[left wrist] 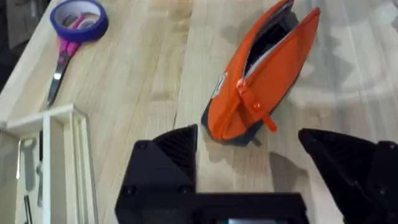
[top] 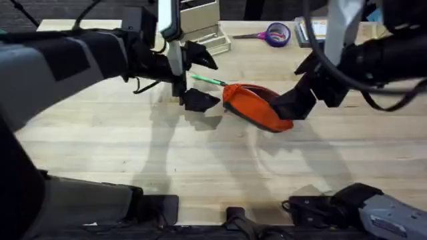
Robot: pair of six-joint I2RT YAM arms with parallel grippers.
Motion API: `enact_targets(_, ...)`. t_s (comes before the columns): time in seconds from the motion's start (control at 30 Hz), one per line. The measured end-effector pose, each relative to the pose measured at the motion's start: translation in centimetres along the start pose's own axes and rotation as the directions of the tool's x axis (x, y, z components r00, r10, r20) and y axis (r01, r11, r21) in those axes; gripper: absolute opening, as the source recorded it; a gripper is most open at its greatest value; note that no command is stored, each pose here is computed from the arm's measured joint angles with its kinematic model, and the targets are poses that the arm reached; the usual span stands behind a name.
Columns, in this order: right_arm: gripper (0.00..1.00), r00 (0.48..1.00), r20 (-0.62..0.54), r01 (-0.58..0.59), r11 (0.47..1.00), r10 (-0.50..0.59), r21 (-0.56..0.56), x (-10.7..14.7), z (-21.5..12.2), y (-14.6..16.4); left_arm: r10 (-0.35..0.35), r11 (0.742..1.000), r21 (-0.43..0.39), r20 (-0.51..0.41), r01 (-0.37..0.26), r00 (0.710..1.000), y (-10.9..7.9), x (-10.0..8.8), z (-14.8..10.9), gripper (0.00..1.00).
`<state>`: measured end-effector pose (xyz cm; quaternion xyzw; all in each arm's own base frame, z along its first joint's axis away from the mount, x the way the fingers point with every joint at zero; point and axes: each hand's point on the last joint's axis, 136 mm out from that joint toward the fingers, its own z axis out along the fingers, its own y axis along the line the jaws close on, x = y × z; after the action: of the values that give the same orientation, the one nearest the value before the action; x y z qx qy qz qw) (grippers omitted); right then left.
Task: Unzip the bag, pick up the pens from the table one at a time and place them inside, then zip the bag closed.
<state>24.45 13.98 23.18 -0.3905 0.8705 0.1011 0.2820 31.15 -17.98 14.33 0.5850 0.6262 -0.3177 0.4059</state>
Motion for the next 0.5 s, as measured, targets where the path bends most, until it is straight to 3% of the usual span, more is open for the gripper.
enact_targets(0.17,0.997,0.996,-0.083,-0.016,1.0,0.016,0.0,0.47,0.82,-0.57,-0.042,0.999,-0.01,-0.009,0.042,0.999,-0.06,0.42,-0.89,0.993)
enact_targets(0.5,0.998,0.996,-0.089,-0.014,1.0,0.015,0.015,0.52,0.83,-0.86,-0.058,0.998,-0.01,-0.013,0.057,0.998,-0.12,0.63,-1.06,0.993)
